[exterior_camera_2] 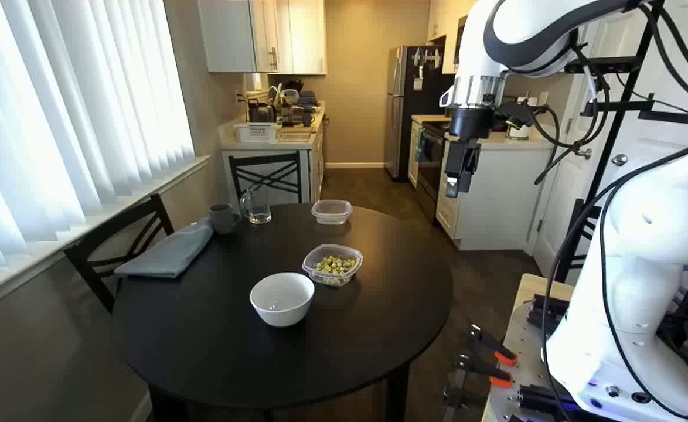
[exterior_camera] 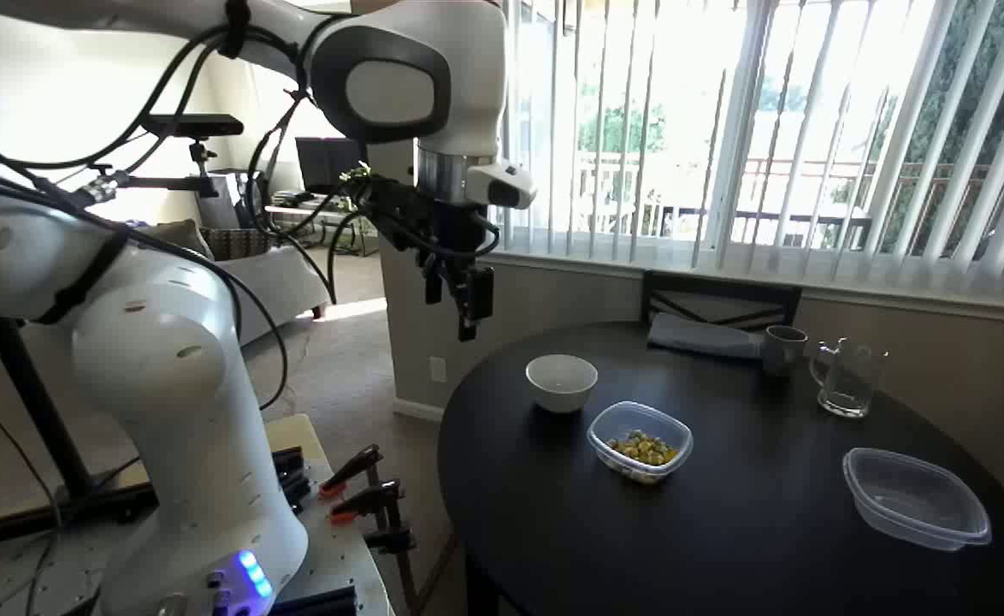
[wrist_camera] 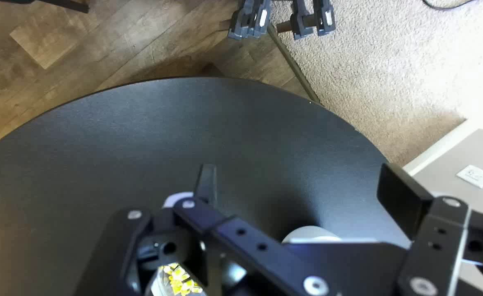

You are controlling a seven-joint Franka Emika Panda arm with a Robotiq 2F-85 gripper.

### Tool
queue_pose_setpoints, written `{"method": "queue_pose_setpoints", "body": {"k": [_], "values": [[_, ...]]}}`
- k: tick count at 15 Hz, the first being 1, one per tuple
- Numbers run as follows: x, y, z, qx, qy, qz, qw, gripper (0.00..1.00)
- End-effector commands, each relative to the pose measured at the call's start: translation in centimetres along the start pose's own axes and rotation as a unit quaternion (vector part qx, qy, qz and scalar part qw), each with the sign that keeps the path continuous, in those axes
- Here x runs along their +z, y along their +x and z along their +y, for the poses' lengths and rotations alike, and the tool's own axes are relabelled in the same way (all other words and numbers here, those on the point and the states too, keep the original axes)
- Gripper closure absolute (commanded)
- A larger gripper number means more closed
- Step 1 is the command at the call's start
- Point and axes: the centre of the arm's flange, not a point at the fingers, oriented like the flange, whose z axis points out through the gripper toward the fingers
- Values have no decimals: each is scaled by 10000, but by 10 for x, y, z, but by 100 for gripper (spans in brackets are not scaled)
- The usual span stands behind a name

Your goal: Transfer the popcorn into the white bowl

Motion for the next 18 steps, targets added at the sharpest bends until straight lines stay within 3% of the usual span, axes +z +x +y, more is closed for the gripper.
{"method": "queue_pose_setpoints", "body": {"k": [1,11,14,18], "values": [[1,0,0,1,2,-11,10000,0],[2,0,0,2,4,-20,10000,0],[6,38,0,-133,-204,-75,9997,0],[33,94,-12,-214,-870,160,9959,0]]}}
